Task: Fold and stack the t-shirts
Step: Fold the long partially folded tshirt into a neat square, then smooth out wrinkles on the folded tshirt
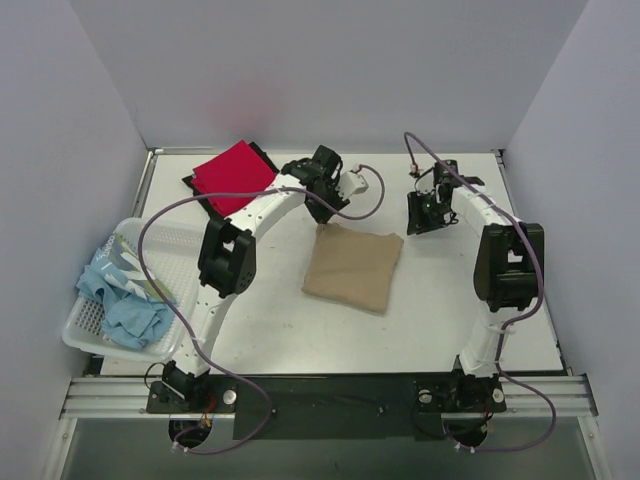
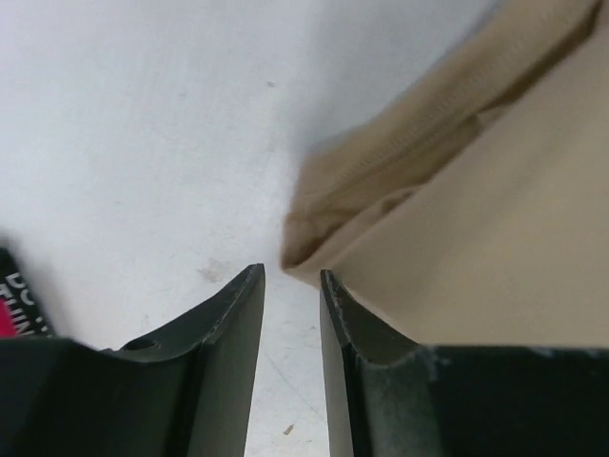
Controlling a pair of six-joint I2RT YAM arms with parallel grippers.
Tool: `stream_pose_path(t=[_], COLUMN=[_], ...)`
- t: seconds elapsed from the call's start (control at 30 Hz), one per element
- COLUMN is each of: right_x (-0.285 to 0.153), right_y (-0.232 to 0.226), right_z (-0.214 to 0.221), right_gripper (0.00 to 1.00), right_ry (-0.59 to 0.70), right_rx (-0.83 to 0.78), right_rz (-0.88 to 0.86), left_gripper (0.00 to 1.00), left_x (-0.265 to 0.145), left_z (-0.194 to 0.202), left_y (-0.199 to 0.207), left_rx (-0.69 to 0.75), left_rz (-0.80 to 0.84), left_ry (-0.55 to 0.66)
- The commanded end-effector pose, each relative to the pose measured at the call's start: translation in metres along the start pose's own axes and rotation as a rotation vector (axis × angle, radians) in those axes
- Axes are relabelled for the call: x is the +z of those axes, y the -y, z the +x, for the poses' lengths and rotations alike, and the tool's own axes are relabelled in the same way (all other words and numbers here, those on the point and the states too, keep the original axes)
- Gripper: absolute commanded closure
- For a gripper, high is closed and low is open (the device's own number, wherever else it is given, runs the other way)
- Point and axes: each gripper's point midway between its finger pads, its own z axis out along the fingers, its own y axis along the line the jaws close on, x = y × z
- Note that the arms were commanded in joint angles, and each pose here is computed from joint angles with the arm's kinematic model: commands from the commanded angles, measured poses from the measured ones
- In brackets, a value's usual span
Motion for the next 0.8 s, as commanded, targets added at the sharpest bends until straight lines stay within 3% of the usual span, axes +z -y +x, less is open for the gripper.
stream_pose_path(t=[0.0, 0.13, 0.17, 0.3, 0.37, 0.57, 0.77], right_x=[-0.036, -0.057, -0.049, -0.032, -0.018, 0.015, 0.035], right_y=[0.007, -0.039, -0.051, -0.083, -0.081, -0.054, -0.049], right_z=[-0.032, -0.027, -0.015, 0.005, 0.009, -0.004, -0.012], right_gripper=[0.73, 0.81, 0.84, 0.95, 0.99, 1.00, 1.00], right_ry=[0.074, 0.143, 0.116, 0.064, 0.028, 0.008, -0.019], right_rx=[0.137, 0.222, 0.256, 0.271, 0.318, 0.395, 0.418], right_rz=[0.062, -0.098, -0.129, -0.213, -0.204, -0.133, -0.139], left_gripper=[0.59, 0.60, 0.70, 0.78, 0.78, 0.78, 0.78], left_x=[-0.045, -0.089, -0.080, -0.061, -0.047, -0.006, 0.030], left_z=[-0.048, -0.061, -0.055, -0.037, -0.030, -0.029, -0.011], left_y=[-0.048, -0.047, -0.029, 0.041, 0.051, 0.002, -0.007], left_rx=[-0.144, -0.209, -0.206, -0.136, -0.177, -0.380, -0.334], left_rz=[-0.092, -0.046, 0.020, 0.184, 0.212, 0.165, 0.159], left_ry=[0.195, 0.281, 0.267, 0.214, 0.200, 0.233, 0.149])
